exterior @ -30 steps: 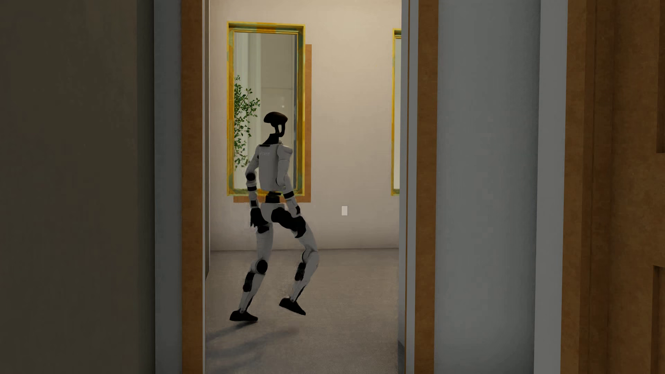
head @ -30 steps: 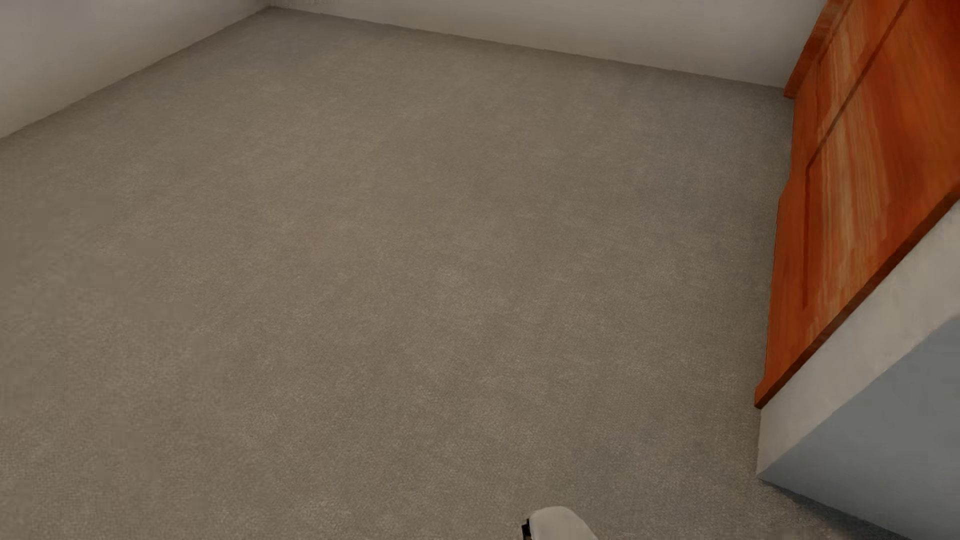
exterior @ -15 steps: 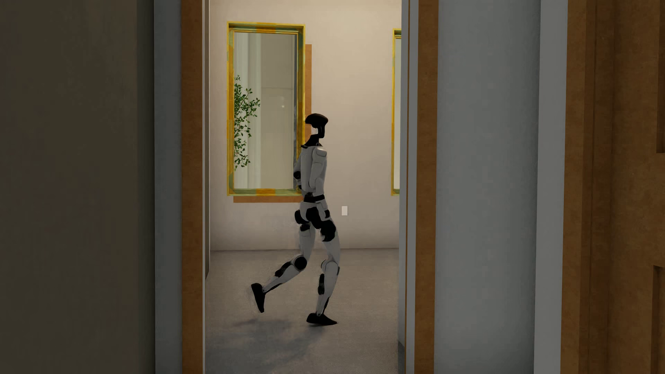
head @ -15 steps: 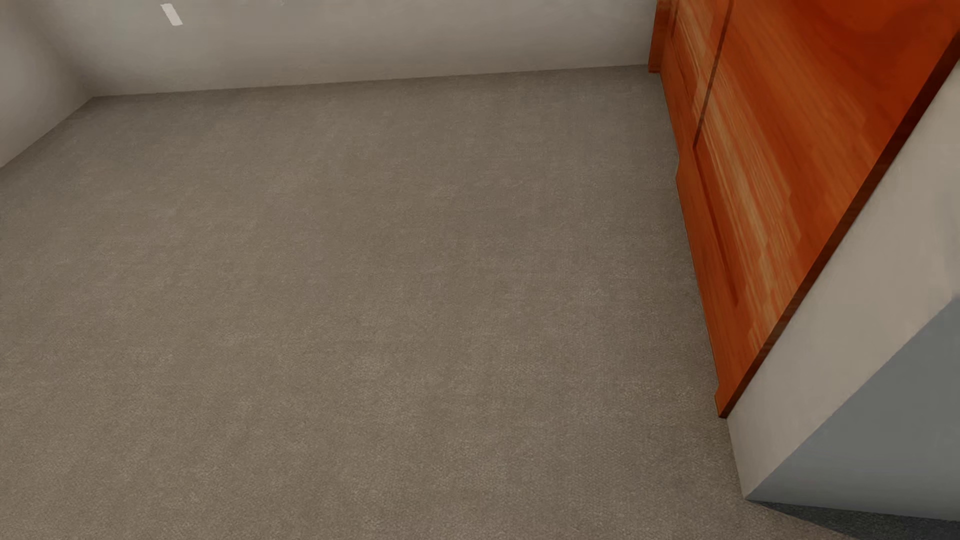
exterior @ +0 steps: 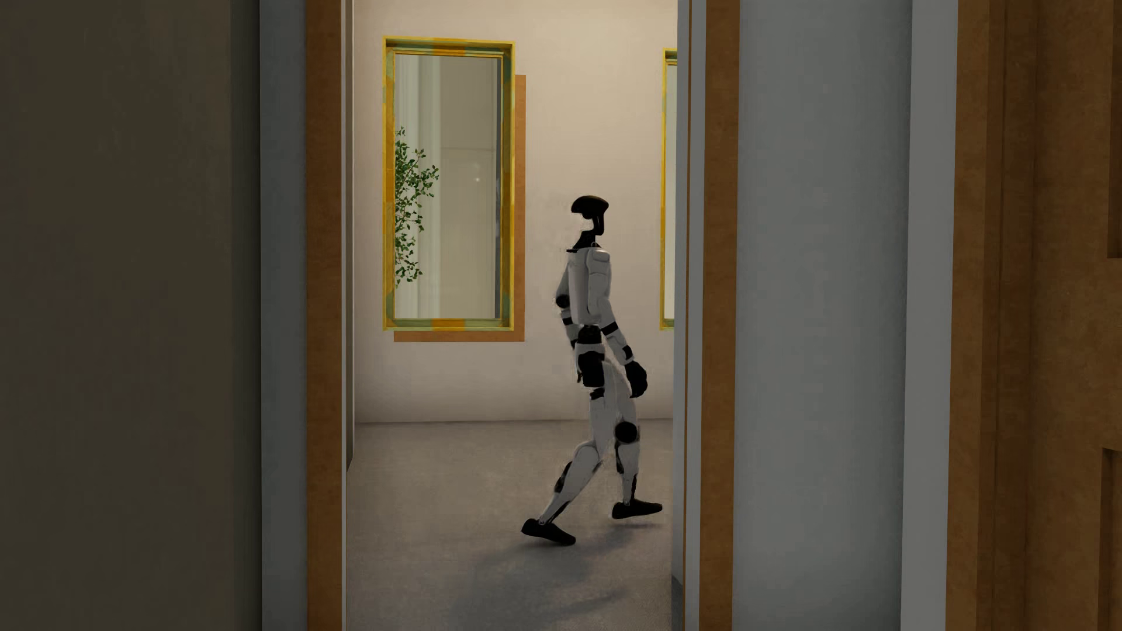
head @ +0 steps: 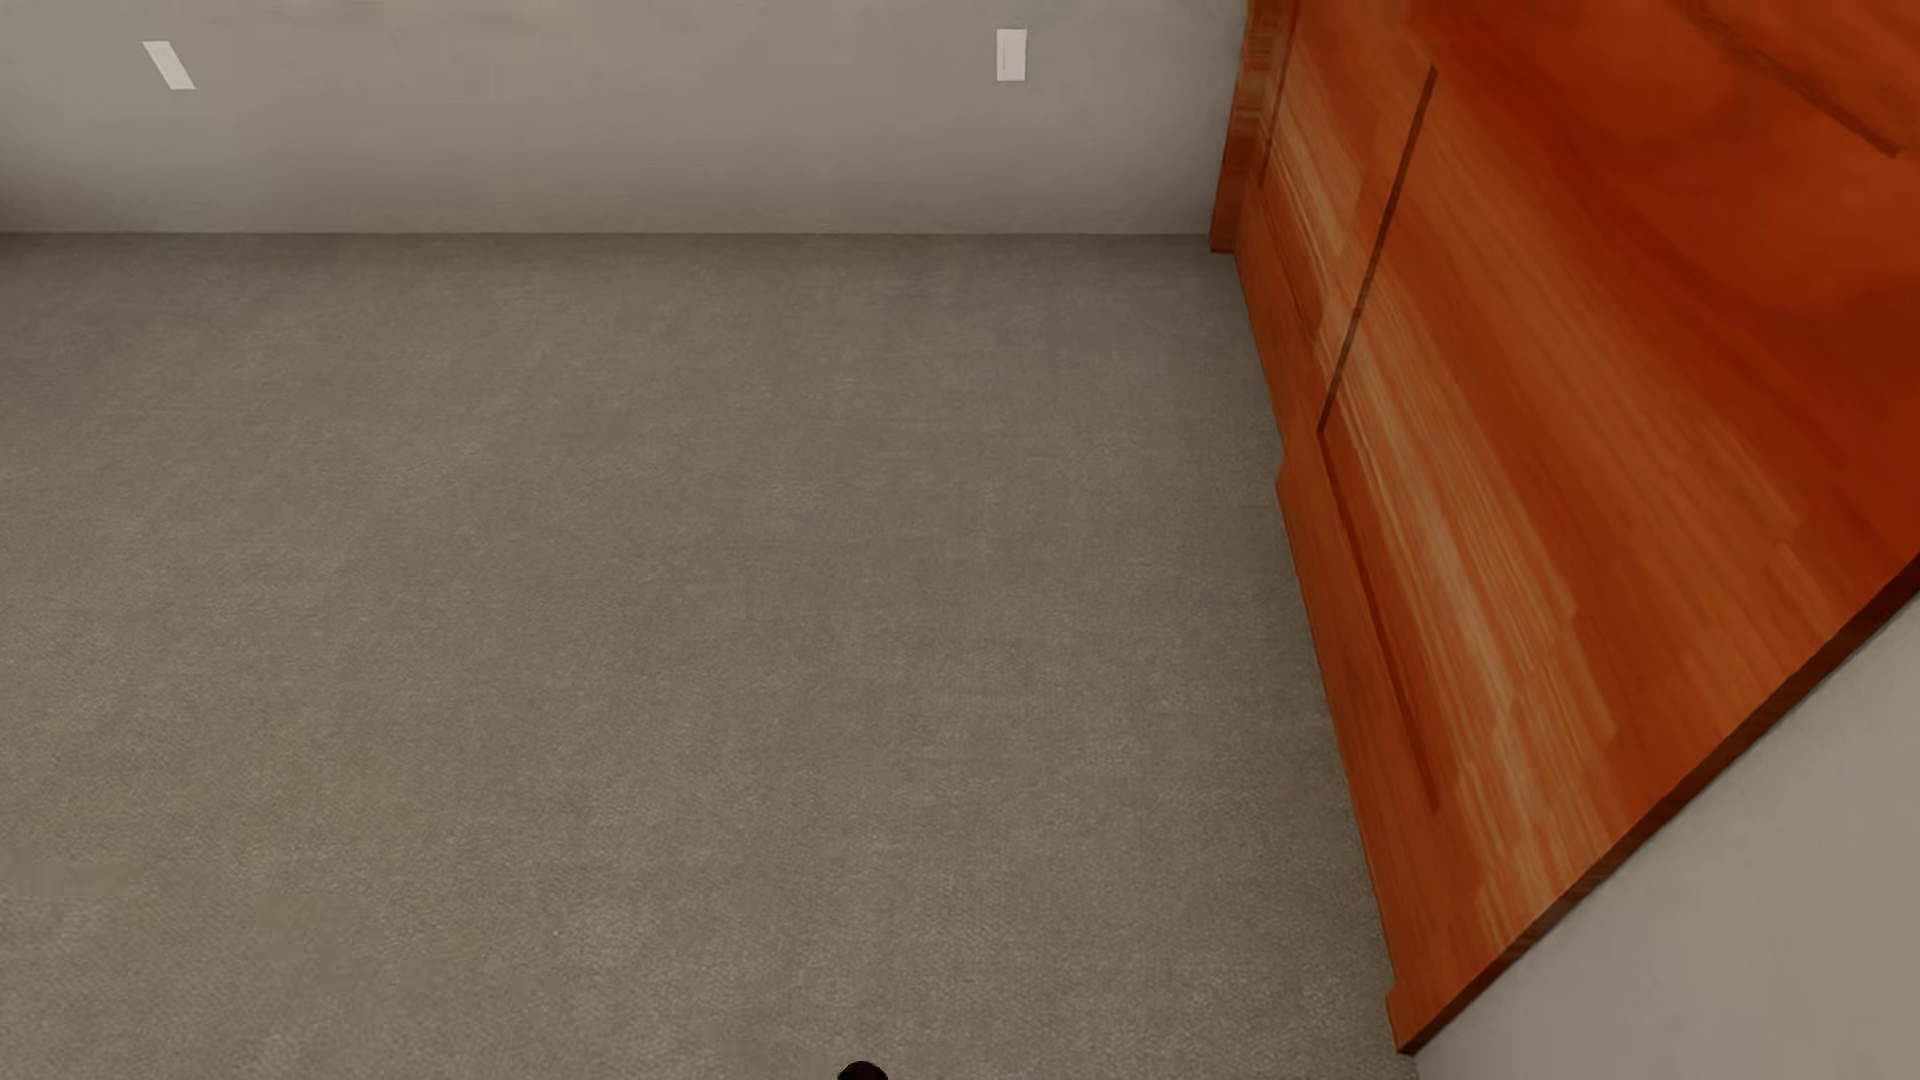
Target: Circle the corner
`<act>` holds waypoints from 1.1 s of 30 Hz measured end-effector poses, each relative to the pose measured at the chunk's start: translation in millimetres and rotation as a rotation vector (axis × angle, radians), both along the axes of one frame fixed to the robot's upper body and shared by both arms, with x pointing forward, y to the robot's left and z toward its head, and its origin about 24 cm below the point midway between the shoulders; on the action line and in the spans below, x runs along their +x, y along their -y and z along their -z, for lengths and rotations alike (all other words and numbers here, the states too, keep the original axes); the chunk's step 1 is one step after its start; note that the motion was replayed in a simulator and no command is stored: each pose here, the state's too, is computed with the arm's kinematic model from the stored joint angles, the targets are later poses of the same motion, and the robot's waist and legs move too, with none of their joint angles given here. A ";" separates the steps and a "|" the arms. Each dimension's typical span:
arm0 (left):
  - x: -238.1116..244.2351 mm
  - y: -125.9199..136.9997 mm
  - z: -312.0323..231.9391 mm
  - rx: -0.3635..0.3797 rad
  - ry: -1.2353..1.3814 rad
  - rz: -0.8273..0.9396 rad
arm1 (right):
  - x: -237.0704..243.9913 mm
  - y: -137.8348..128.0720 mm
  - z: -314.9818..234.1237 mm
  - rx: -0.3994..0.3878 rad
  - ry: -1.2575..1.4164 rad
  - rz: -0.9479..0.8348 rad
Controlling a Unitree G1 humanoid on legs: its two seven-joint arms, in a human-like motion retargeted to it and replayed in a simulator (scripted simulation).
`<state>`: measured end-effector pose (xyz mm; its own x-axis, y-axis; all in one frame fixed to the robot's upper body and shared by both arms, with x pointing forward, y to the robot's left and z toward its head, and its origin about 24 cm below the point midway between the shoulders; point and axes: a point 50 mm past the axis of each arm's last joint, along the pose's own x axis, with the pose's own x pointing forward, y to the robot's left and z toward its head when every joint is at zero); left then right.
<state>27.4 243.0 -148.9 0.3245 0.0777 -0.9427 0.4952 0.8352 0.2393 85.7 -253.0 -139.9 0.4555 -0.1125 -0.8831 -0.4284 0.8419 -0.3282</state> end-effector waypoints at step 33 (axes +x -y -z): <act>85.4 -31.8 -28.6 0.071 0.254 -0.028 | -54.6 5.2 17.1 -0.032 -0.198 0.101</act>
